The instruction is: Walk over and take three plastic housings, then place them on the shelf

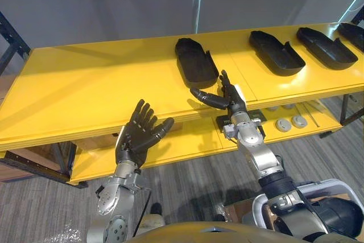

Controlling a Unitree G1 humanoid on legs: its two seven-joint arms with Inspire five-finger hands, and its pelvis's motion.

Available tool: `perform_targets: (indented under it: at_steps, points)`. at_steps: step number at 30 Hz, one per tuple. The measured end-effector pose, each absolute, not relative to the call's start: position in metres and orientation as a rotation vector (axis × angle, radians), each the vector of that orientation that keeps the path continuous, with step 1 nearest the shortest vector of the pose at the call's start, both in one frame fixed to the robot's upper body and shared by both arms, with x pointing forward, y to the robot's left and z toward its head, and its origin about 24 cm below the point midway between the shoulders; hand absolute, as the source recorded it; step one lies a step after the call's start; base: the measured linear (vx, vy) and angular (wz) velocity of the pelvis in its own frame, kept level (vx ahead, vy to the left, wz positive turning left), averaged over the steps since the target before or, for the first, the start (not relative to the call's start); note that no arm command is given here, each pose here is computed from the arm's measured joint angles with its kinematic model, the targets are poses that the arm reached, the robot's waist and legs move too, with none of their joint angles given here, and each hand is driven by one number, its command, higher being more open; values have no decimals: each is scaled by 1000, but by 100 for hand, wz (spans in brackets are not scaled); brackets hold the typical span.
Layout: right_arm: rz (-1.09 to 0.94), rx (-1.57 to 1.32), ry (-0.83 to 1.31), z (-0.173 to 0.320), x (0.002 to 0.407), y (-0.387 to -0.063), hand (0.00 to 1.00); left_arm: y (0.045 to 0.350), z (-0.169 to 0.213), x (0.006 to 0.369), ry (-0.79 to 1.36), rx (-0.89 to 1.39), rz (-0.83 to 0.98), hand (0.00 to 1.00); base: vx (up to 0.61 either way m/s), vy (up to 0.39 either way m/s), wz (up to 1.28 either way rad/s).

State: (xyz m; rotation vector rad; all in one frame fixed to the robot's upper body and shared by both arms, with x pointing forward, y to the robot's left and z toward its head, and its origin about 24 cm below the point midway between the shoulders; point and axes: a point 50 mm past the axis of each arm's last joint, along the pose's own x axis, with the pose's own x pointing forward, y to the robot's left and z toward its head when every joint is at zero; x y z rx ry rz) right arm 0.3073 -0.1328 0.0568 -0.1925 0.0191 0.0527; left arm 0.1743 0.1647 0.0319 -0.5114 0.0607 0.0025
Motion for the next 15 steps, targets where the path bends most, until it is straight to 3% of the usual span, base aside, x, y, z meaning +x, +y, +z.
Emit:
perform_targets:
  at_steps: [15]
  points:
    - [57,-210,16,63,321,-131,100,165,32,174,60,-513,3,100,-1,-1,2]
